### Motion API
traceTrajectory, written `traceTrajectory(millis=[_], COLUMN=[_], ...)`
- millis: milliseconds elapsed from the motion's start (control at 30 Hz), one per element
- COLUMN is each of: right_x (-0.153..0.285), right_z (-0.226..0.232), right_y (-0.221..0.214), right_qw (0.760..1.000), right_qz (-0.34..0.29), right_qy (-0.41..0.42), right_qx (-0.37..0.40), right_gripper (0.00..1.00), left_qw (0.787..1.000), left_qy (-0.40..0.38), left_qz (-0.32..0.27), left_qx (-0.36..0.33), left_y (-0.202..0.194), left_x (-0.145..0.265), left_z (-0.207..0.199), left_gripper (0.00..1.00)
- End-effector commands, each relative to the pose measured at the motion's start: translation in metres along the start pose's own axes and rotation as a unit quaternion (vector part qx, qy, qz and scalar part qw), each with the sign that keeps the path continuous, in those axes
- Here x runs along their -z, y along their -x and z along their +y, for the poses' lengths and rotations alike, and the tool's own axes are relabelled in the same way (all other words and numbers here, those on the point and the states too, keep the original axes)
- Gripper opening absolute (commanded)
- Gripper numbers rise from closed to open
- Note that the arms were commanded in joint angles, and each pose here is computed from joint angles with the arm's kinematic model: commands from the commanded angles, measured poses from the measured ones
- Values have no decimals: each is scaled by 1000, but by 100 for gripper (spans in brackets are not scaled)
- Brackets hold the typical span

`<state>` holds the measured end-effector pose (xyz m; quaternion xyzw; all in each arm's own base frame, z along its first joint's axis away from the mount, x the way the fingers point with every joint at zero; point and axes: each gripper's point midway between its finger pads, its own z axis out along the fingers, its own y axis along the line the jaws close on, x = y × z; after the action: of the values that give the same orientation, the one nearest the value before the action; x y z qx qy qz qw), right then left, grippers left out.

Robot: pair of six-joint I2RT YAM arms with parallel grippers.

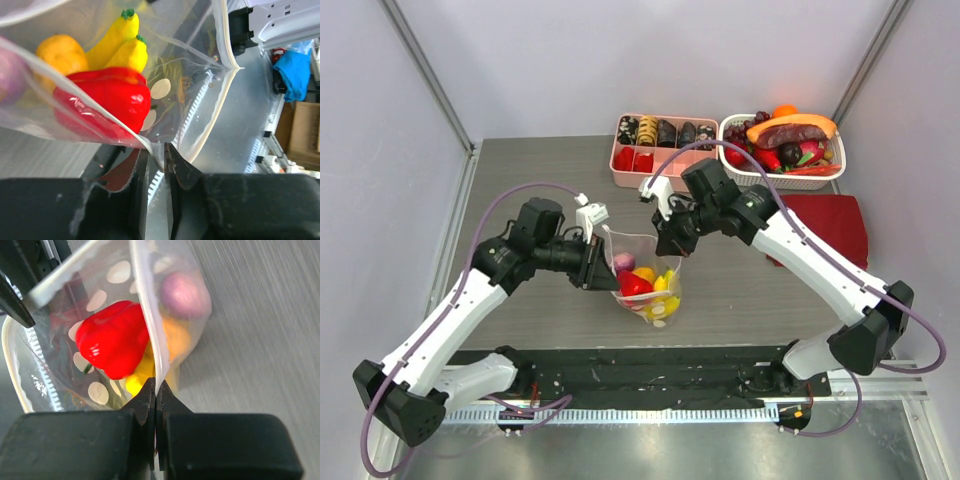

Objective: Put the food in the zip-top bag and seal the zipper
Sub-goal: Adjust the zipper food storage bag at the center of the board.

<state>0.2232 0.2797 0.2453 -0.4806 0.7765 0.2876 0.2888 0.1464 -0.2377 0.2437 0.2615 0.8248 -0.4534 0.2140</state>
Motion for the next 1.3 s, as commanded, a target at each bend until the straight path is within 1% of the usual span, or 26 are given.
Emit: traceTrajectory(millis=[0, 33, 67, 100, 133, 167, 200, 233, 300, 367, 400, 433, 467, 500, 533, 600, 633, 667, 733, 867, 967, 1033, 1167, 1200, 1233, 1267], right_x=[-19, -20, -22, -27, -27, -29, -32, -32, -33, -33, -32, -32, -31, -30, -30, -31, -30, -32, -32, -32, -32, -33, -34, -36, -36, -36], right_z=[2, 0, -3, -8, -9, -10, -12, -14, -15, -17, -16, -15, -15, -15, -14, -15, -15, -15, -15, -14, -14, -13, -13, -12, -12, -12], right_y=[30, 35, 36, 37, 43, 44, 44, 48, 48, 48, 49, 50, 52, 54, 57, 61, 64, 65, 68, 67, 64, 60, 57, 57, 55, 54], right_qw=[992, 991, 990, 987, 985, 984, 983, 979, 976, 969, 967, 963, 959, 956, 954, 949, 948, 947, 946, 945, 947, 948, 949, 950, 950, 951], right_qz=[-41, -45, -43, -39, -44, -42, -40, -42, -41, -41, -43, -46, -51, -55, -60, -66, -71, -71, -74, -72, -69, -64, -61, -59, -57, -57], right_qy=[33, 32, 29, 29, 27, 29, 30, 28, 31, 32, 34, 37, 36, 36, 39, 41, 39, 41, 41, 43, 44, 45, 45, 46, 45, 46], right_qx=[112, 125, 134, 151, 164, 171, 179, 196, 213, 240, 251, 263, 277, 284, 291, 305, 309, 310, 313, 315, 312, 310, 305, 304, 304, 300], right_gripper=[1, 1, 1, 1, 1, 1, 1, 1, 1, 1, 1, 1, 1, 1, 1, 1, 1, 1, 1, 1, 1, 1, 1, 1, 1, 1], left_qw=[995, 995, 995, 994, 992, 988, 987, 985, 979, 979, 972, 974, 975, 973, 962, 957, 938, 944, 943, 924, 922, 927, 932, 945, 947, 948], left_qy=[21, 23, -13, -4, -13, -8, -13, 7, 13, 38, 45, 25, 32, 26, 18, -4, -12, -37, -47, -71, -85, -90, -94, -98, -81, -69], left_qz=[-60, -57, -51, -75, -88, -104, -106, -123, -127, -132, -128, -124, -131, -131, -122, -110, -110, -117, -127, -142, -151, -153, -139, -131, -127, -123], left_qx=[-74, -73, -90, -78, -87, -112, -117, -121, -157, -153, -192, -185, -179, -189, -244, -269, -327, -305, -304, -348, -345, -331, -322, -283, -285, -287], left_y=[35, 37, 38, 49, 53, 59, 56, 61, 62, 67, 67, 58, 58, 54, 46, 36, 35, 27, 25, 12, 7, 4, -7, -10, -8, -4], left_x=[13, 19, 29, 44, 54, 64, 72, 84, 97, 110, 114, 115, 121, 122, 120, 114, 112, 109, 106, 94, 89, 87, 81, 80, 76, 71], left_z=[1, 2, -12, -1, -4, -2, -2, 9, 13, 37, 49, 48, 64, 67, 70, 73, 74, 64, 61, 45, 36, 34, 33, 32, 46, 52], left_gripper=[24, 30, 33, 36, 49, 59, 66, 73, 74, 74, 74, 74, 74, 74, 74, 74, 74, 74, 74, 73, 71, 68, 66, 65, 65, 64])
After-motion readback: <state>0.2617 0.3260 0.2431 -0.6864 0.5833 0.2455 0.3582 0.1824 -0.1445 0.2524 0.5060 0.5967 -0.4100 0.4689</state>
